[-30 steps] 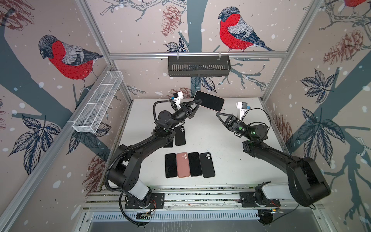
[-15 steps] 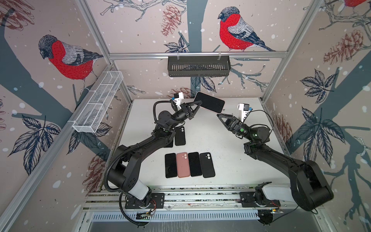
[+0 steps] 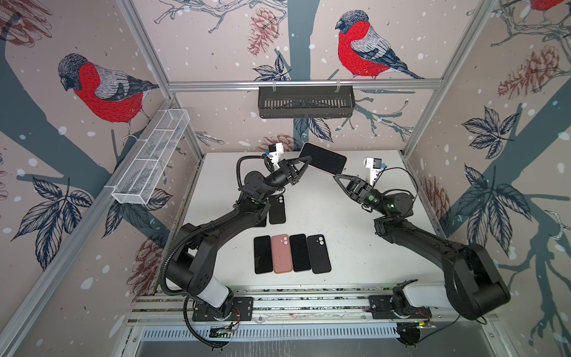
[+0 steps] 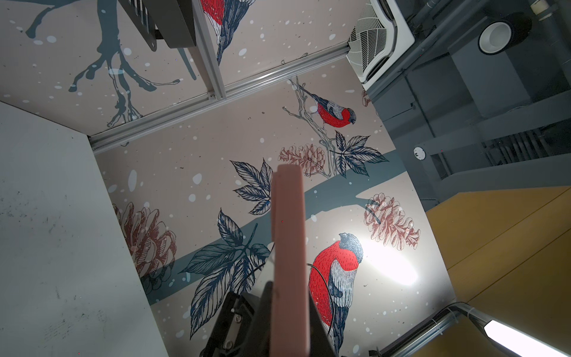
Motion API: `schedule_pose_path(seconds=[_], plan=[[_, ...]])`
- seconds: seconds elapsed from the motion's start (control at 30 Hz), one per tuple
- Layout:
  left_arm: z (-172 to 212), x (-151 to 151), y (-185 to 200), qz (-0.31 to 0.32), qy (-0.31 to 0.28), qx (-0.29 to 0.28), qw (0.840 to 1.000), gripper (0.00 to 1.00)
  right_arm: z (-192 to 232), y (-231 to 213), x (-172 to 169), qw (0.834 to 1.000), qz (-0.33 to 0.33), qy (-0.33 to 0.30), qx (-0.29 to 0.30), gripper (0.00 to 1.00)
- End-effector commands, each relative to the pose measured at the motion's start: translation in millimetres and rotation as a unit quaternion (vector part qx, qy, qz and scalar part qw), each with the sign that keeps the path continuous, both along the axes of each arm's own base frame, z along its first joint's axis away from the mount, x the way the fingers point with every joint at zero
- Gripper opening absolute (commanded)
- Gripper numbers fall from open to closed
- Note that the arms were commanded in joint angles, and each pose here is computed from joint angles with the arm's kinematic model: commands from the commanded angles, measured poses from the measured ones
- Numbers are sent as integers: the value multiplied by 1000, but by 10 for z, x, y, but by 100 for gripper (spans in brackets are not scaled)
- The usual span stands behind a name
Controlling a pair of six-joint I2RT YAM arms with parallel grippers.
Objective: Take the phone out of the phone case
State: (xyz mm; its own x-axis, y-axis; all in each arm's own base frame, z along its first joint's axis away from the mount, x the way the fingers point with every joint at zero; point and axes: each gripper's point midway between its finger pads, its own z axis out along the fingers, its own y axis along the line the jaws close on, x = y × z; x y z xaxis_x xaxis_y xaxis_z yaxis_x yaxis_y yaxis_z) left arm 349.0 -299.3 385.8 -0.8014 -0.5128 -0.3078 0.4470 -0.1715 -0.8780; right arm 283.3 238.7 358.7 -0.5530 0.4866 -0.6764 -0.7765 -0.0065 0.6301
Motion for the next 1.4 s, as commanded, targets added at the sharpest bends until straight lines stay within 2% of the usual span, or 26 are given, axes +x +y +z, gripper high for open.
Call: schedule_pose_path(seconds=[0.0, 0.2, 0.4, 0.5, 0.6, 0.73, 0.83, 0.97, 1.17, 1.23, 1.3, 1.37], plan=[[159, -95, 37, -3, -37, -16, 999, 0, 77, -23, -51, 1000, 1, -22, 10, 14], [171, -143, 23, -10, -49, -8, 999, 0, 47, -41, -36, 1000, -2, -27, 12, 2], [179, -173, 22, -14, -50, -4, 999, 0, -87, -18, -9, 999, -14, -42, -9, 0], [187, -185, 21, -24, -40, -15, 999, 0, -195, 40, -49, 995, -27, -86, -49, 0], [175, -214, 2, -47, -21, -32, 998, 0, -307, 81, -110, 980, -58, -163, -101, 0], [124, -270, -50, -68, -1, -17, 998, 0, -337, 122, -20, 936, -105, -278, -188, 0], [95, -299, -43, -71, 8, -7, 997, 0, -413, 147, 187, 910, -126, -308, -247, 0], [109, -303, -13, -68, 9, -7, 998, 0, -406, 67, 338, 911, -138, -308, -239, 0], [121, -300, 50, -64, 8, -9, 998, 0, -433, -27, 434, 895, -184, -305, -270, 0], [125, -285, 109, -57, 6, -10, 998, 0, -452, -148, 479, 897, -207, -276, -277, 11], [94, -264, 206, -43, 8, -13, 999, 0, -464, -320, 425, 908, -220, -242, -261, 39], [71, -253, 270, -34, 7, -12, 999, 0, -441, -508, 395, 920, -242, -201, -233, 53]])
